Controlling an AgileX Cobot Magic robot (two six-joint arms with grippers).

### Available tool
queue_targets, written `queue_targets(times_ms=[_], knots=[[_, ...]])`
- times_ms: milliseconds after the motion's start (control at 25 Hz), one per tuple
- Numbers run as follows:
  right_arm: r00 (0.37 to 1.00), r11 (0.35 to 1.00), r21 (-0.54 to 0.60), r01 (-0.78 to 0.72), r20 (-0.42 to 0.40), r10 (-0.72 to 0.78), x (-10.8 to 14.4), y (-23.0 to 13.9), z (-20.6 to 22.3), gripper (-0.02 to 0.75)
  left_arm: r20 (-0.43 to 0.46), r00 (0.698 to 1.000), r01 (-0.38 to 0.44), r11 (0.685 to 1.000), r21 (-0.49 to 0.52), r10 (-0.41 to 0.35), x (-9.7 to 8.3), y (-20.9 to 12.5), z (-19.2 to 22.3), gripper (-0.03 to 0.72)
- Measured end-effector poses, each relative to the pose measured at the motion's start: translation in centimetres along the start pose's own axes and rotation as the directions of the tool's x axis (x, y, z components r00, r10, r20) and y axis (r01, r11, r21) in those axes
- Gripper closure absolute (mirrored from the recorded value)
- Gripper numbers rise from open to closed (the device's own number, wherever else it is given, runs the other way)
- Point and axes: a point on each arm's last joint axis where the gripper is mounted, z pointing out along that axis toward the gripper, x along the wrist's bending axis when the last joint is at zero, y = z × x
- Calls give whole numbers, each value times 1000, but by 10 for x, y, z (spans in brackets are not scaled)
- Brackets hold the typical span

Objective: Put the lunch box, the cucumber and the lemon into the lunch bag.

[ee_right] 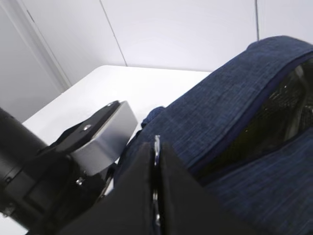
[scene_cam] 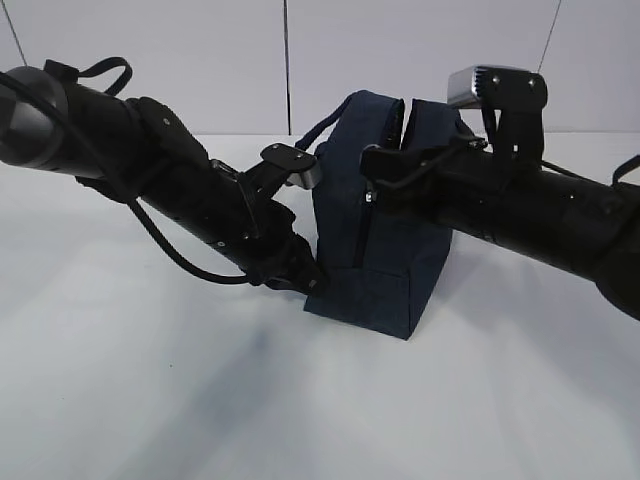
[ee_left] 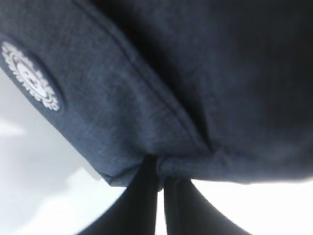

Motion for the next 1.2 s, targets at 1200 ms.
queue_targets(times_ms=[1200], knots=[[958,995,14,99,270,-99,-59,72,24,721,1,1000,9,1000,-7,-9,0,1,0,699]])
